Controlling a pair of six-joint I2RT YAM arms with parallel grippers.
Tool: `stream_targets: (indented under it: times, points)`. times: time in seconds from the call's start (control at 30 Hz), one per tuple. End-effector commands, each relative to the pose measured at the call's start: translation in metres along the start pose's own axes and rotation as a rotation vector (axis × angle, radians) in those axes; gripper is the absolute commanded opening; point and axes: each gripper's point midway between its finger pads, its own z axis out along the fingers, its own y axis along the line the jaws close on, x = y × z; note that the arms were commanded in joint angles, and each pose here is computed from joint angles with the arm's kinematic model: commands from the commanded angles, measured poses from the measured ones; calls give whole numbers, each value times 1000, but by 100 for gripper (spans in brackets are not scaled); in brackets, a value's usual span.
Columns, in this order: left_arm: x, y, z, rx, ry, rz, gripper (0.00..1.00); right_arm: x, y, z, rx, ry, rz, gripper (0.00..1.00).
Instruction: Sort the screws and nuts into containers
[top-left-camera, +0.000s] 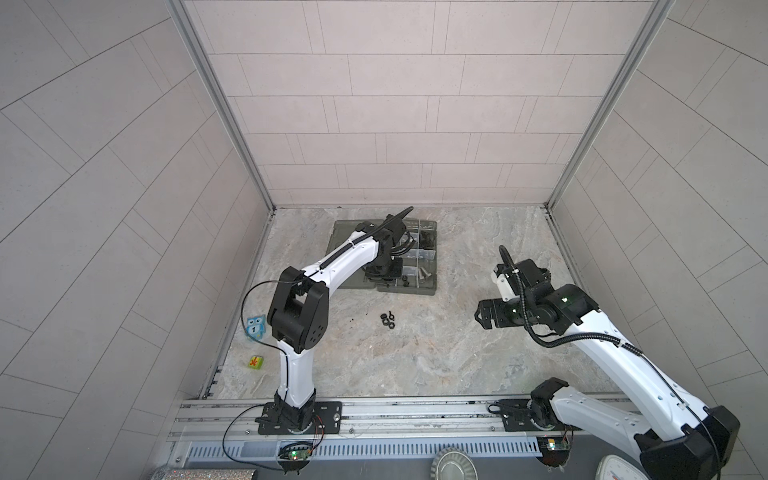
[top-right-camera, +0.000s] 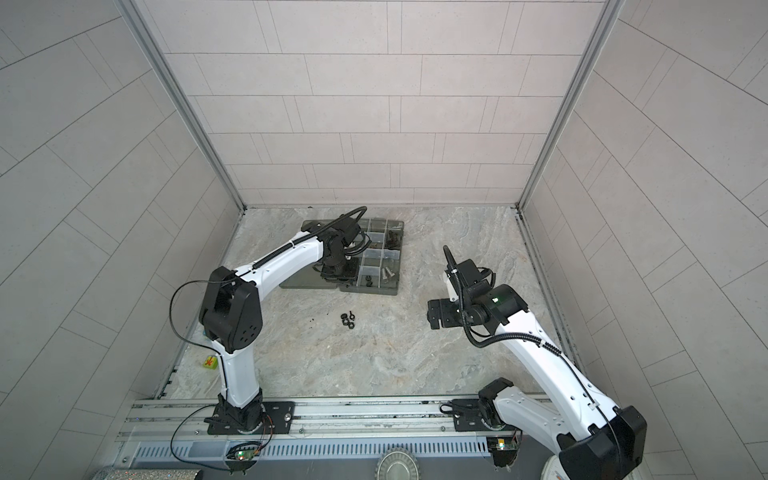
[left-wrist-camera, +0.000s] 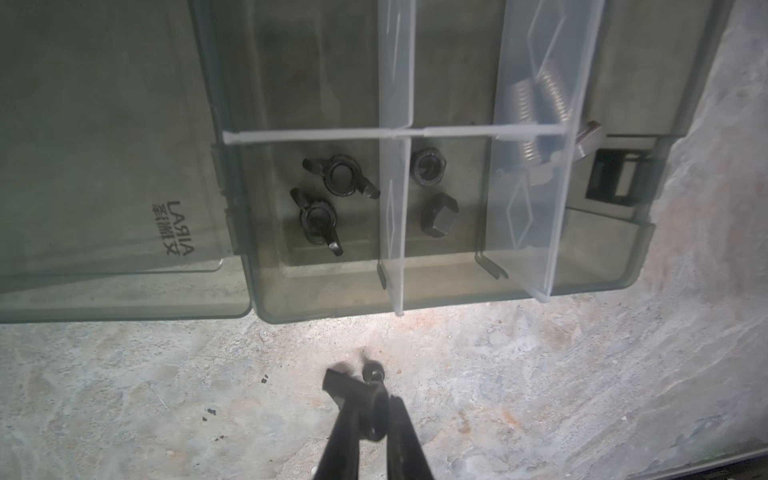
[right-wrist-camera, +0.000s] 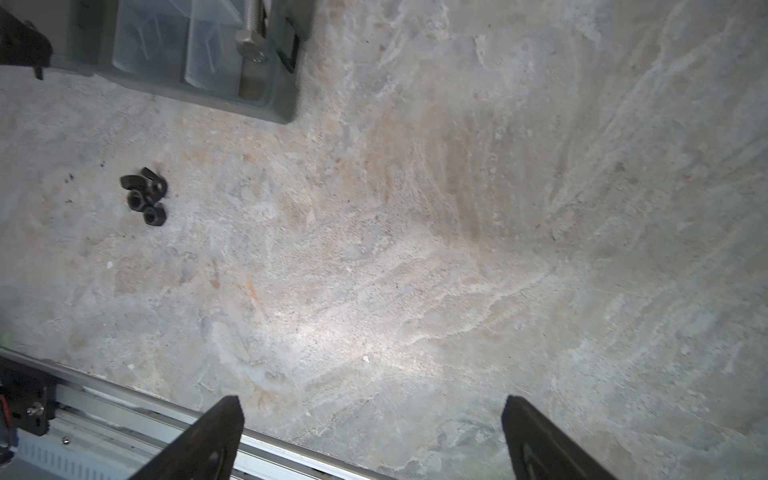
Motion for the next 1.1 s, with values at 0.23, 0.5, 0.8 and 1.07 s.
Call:
stream_targets:
  times: [0.23, 0.5, 0.8, 1.07]
  points:
    - [-14, 13, 13, -35, 33, 14, 11, -60, 50, -9, -201, -90, -25, 99]
    - [-24, 27, 29, -19, 48, -5, 11, -89, 75, -6, -290, -93, -32, 99]
    - [-35, 29, 44, 9, 65, -11, 12, -104, 80, -1, -284, -84, -37, 99]
    - [-41, 27, 44, 37, 68, -11, 39, -105, 77, 6, -256, -56, -41, 99]
